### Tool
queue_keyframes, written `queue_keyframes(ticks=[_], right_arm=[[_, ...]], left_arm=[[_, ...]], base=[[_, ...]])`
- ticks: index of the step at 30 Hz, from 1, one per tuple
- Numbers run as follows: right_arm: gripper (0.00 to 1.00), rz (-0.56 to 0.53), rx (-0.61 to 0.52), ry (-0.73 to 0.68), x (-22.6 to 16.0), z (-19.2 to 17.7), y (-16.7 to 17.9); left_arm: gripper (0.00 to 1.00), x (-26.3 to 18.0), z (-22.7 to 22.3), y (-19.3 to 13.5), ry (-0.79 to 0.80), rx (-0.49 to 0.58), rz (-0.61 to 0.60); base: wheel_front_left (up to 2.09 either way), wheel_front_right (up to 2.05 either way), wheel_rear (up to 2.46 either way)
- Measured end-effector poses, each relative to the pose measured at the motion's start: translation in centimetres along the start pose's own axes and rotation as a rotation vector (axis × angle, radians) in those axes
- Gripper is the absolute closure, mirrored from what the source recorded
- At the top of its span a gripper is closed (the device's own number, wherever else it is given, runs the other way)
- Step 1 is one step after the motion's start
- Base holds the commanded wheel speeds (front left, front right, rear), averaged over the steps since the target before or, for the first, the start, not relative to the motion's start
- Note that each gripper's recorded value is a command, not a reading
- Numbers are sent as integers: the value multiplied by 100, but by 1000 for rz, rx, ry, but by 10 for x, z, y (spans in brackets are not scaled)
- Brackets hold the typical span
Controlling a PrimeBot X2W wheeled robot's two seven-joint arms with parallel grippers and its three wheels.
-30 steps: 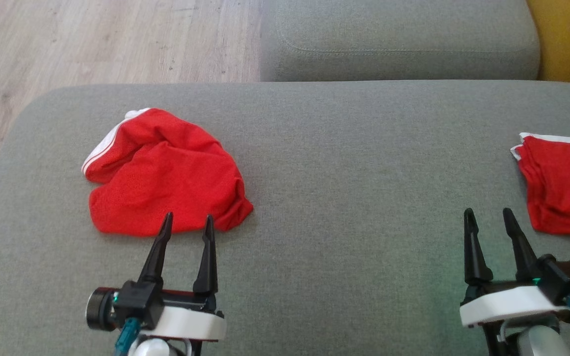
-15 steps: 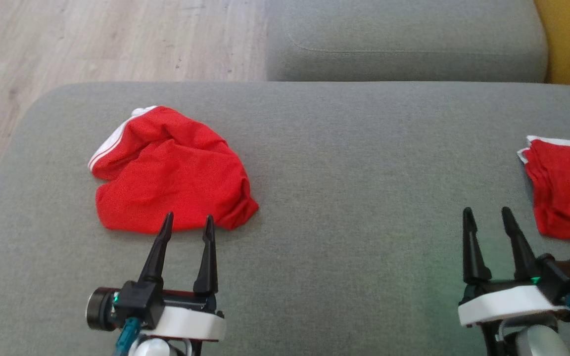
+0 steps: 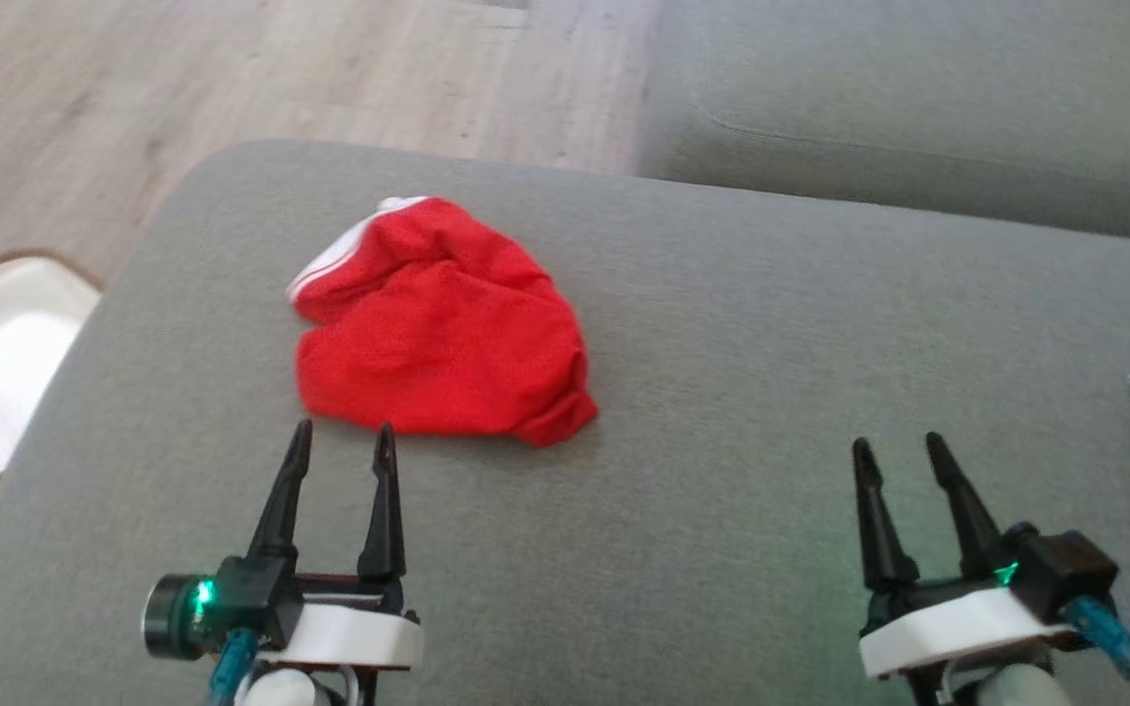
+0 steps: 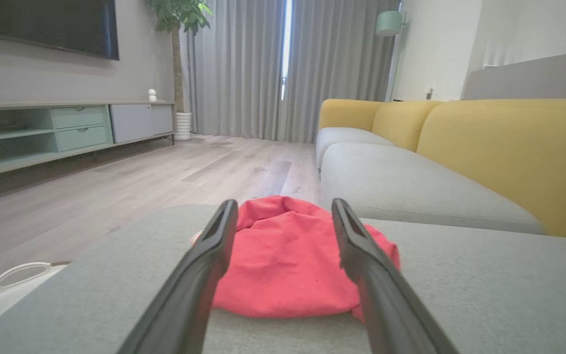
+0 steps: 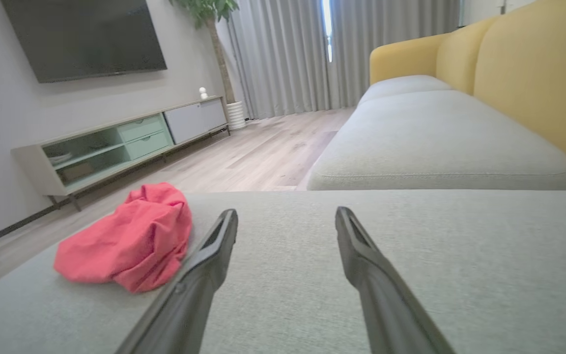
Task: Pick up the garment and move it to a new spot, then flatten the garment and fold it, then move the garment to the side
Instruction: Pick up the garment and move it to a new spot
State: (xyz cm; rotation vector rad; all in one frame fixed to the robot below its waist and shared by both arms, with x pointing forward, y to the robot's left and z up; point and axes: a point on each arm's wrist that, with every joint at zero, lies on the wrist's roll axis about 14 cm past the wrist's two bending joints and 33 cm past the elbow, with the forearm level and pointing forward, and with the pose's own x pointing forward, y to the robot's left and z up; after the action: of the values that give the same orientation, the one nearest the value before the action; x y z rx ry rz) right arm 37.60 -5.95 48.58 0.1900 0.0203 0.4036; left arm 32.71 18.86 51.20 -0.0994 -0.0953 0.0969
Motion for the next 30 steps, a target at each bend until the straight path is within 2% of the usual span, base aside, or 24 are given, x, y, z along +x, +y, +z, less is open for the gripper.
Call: queue_keyframes(ticks=[12, 18, 24, 30], right_arm=[[0, 259, 31, 58, 14, -17, 84], [0, 296, 38, 70, 15, -20, 96], [0, 266, 54, 91, 17, -28, 86], [0, 209, 56, 113, 23, -39, 64]], left_arm=[[0, -37, 13, 66, -37, 32, 208], [0, -47, 14, 84, -38, 49, 255], [0, -32, 15, 86, -20, 111, 200], [0, 44, 59, 82, -57, 248, 48]], base=[[0, 0, 0], [0, 0, 0], [0, 0, 0], [0, 0, 0]])
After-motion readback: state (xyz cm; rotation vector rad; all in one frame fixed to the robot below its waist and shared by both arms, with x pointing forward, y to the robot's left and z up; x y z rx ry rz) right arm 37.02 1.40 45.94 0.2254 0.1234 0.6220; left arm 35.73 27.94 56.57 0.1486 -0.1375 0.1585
